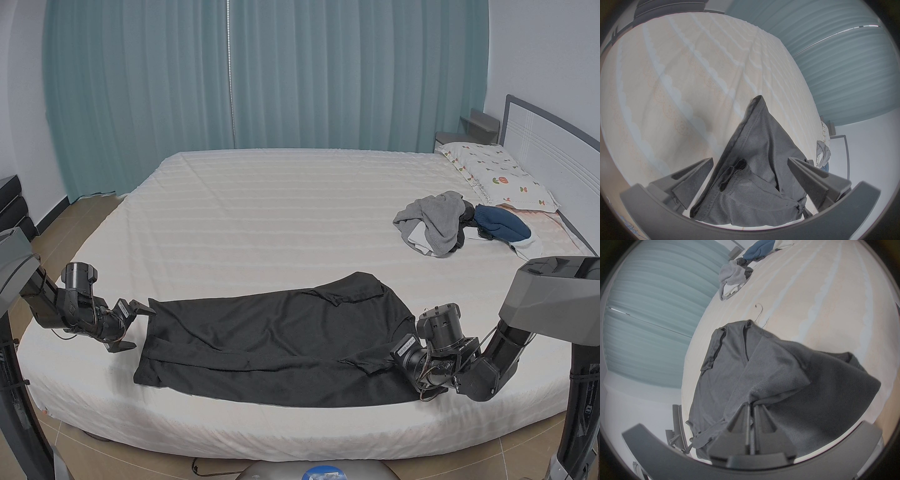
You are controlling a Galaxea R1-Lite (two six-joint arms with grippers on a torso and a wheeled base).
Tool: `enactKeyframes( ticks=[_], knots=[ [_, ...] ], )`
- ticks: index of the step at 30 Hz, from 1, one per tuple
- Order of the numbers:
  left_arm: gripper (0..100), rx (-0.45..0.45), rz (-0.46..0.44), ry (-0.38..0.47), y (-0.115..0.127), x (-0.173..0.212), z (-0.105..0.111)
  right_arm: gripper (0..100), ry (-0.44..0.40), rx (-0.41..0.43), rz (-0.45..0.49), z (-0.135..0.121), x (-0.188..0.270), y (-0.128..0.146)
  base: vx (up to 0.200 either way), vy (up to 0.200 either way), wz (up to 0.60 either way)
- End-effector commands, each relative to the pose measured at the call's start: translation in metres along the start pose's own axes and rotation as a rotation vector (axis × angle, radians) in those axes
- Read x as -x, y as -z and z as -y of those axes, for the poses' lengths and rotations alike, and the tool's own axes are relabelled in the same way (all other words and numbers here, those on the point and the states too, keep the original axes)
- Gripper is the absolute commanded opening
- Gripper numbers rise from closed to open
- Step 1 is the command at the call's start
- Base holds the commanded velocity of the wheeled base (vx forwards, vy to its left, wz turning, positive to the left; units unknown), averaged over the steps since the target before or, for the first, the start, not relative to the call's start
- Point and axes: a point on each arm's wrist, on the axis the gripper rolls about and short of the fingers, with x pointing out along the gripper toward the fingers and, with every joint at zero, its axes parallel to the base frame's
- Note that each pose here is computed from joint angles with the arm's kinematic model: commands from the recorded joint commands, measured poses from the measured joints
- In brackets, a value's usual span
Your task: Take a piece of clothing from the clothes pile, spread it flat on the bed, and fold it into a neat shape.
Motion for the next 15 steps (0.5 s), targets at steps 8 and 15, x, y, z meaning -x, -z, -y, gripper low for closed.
enactKeyframes(
  ticks=[8, 15],
  knots=[
    [100, 0.002, 0.0, -0.004, 0.0, 0.0, -0.001, 0, 0.01, 0.04, -0.011, 0.002, 0.024, 0.01, 0.0, 0.0, 0.0],
    [100, 0.002, 0.0, -0.004, 0.0, 0.0, -0.001, 0, 0.062, 0.132, -0.058, 0.018, 0.035, 0.026, 0.0, 0.0, 0.0]
  ],
)
